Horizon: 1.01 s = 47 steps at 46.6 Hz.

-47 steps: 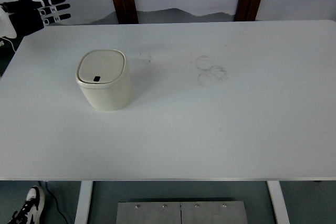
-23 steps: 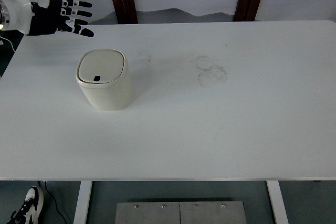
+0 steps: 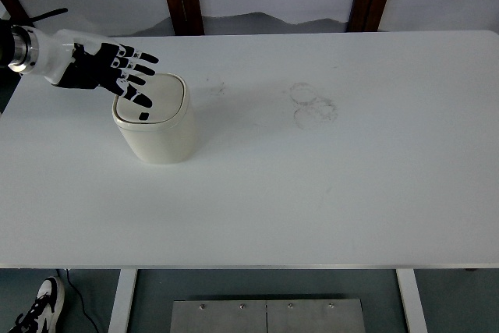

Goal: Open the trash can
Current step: 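Lower the left hand fingertips onto the lid's far edge, then lift the lid upward with the left hand fingertips, flipping it open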

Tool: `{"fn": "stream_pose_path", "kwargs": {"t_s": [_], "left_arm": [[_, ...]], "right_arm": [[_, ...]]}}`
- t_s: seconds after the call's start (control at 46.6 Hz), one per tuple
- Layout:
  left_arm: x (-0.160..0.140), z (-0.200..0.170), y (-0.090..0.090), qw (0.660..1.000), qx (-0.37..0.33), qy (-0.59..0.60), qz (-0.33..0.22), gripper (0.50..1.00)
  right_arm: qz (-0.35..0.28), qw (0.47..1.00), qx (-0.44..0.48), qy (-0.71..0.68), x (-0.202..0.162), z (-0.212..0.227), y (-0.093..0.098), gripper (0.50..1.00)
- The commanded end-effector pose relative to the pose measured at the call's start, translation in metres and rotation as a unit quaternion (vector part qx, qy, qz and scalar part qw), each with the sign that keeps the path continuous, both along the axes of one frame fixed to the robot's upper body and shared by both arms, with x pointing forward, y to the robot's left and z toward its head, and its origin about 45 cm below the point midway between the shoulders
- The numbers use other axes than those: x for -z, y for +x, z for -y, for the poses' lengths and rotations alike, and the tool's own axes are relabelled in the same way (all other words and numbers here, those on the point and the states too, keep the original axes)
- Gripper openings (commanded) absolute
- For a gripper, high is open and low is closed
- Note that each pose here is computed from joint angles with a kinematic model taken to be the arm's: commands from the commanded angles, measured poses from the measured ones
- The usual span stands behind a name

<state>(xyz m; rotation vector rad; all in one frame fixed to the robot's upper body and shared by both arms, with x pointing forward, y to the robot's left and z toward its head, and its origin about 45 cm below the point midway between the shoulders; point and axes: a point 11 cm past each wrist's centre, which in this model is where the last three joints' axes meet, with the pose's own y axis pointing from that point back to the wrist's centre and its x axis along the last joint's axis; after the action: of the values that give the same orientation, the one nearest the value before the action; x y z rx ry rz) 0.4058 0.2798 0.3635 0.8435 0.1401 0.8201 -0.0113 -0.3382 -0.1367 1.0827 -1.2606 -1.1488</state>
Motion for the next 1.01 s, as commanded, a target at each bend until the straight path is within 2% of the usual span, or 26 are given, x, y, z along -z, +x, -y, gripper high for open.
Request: {"fn": "stream_pose_path", "kwargs": {"t_s": [0.0,0.493,0.987], "left_arm": [[0.002,0.000,-0.001,1.000,0.001,0.000,-0.003,1.000],[0.012,0.012,0.000,1.000,0.010,0.000,-0.010,1.000],[0.028,0.007,-0.004,1.000,0.002,0.000,-0.028,1.000]], "right_arm": [[0.000,1.000,-0.001,0.000,0.000,0.000,0.000,0.995],[0.000,1.000,-0.002,0.000,0.000,0.000,0.000,0.995],[0.000,1.000,-0.002,0.000,0.000,0.000,0.000,0.995]]}}
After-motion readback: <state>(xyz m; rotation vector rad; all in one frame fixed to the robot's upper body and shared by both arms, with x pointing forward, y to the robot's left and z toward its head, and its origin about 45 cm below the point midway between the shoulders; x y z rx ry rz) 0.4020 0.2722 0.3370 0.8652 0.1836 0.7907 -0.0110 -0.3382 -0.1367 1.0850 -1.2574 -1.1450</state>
